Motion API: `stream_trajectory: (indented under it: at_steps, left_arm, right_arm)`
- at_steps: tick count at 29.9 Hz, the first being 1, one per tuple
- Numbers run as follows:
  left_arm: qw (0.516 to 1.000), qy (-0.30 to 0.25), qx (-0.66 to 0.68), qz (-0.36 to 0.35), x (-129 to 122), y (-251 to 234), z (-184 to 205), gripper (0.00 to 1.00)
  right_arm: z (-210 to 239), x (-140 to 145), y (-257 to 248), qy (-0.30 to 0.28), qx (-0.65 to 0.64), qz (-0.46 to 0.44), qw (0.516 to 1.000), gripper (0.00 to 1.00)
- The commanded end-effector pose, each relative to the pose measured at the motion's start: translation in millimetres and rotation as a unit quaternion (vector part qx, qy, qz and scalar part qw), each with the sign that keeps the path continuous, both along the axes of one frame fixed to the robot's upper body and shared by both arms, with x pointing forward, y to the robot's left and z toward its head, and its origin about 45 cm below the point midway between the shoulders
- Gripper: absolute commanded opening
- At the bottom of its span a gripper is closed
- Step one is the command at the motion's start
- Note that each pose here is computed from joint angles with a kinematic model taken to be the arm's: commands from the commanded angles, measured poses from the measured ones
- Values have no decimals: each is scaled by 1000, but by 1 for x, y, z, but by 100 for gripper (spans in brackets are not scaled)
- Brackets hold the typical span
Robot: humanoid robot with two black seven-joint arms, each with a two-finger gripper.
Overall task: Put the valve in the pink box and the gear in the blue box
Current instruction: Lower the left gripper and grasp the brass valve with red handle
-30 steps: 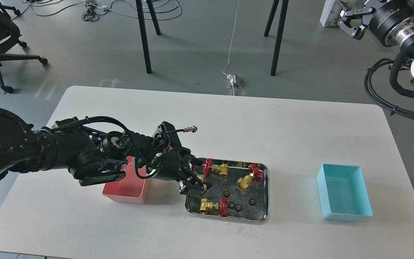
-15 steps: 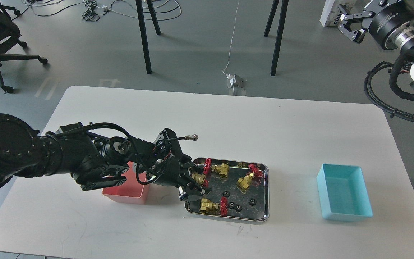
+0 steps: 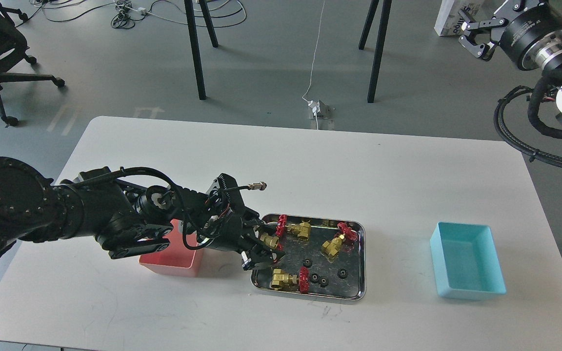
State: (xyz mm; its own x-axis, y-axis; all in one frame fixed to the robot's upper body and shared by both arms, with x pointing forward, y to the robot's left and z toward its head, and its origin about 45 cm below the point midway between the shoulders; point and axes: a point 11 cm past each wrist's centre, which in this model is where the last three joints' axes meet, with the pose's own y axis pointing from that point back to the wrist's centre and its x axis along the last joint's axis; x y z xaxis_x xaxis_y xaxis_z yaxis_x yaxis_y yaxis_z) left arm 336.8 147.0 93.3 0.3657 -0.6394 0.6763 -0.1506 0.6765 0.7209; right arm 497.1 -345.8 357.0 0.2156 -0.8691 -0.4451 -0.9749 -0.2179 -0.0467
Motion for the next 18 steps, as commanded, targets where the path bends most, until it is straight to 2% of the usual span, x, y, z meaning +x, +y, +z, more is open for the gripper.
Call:
stream_trajectory:
  at_steps: [1,18]
  left_arm:
    - [1000,-4,-5,-1,0,-1,1,50]
    - [1000,-12,-12,0,3,1,4,33]
  right_arm:
    - [-1,0,-1,1,0,-1,1000,100]
    - [-2,0,-1,2,-1,-2,1000,100]
